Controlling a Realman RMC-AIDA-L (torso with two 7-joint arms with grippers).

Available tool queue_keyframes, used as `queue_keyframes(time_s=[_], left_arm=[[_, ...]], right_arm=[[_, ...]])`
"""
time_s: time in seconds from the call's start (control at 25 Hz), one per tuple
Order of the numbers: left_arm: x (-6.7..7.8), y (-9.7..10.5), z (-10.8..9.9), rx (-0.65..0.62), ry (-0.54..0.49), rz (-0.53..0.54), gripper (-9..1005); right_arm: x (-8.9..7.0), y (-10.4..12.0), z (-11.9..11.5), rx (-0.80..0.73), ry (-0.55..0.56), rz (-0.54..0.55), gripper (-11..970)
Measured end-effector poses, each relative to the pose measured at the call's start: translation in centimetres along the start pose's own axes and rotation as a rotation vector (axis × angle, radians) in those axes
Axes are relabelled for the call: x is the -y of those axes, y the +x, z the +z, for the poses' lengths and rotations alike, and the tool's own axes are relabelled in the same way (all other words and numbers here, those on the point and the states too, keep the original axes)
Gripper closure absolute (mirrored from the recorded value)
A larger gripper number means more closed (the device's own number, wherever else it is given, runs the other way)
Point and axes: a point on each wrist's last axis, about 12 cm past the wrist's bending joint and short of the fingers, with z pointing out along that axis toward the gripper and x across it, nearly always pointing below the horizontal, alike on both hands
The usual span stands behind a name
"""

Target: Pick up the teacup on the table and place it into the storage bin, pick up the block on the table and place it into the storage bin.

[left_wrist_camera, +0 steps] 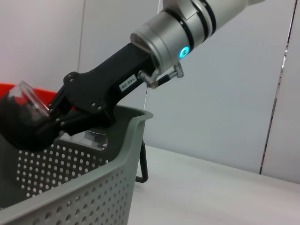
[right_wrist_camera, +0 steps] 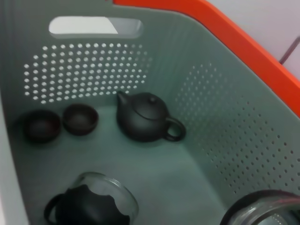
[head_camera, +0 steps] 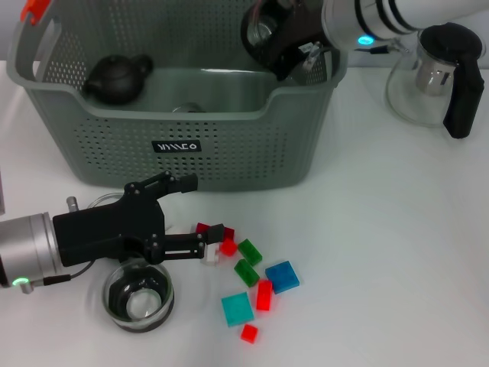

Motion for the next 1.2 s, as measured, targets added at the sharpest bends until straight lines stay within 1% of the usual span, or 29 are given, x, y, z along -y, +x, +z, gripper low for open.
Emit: queue_keyframes(time_s=[0.44, 0.84, 1.12, 1.2], left_arm=[[0.1, 0.2, 0.0, -0.001, -0.004, -0.006, 58], [0.0, 0.2, 0.0, -0.002, -0.007, -0.008, 58], [0.0, 0.2, 0.0, -0.002, -0.008, -0.007, 58], [0.0, 0.2, 0.0, -0.002, -0.008, -0.007, 58]], right_arm=[[-0.1, 0.2, 0.8, -0.005, 0.044, -0.019, 904], [-0.7, 0.2, 1.3, -0.02, 0.038, -0.046, 904], [-0.7, 0.0, 1.3, -0.019, 0.039, -0.044, 904], [-0.7, 0.0, 1.3, -0.017, 0.042, -0.038, 891]])
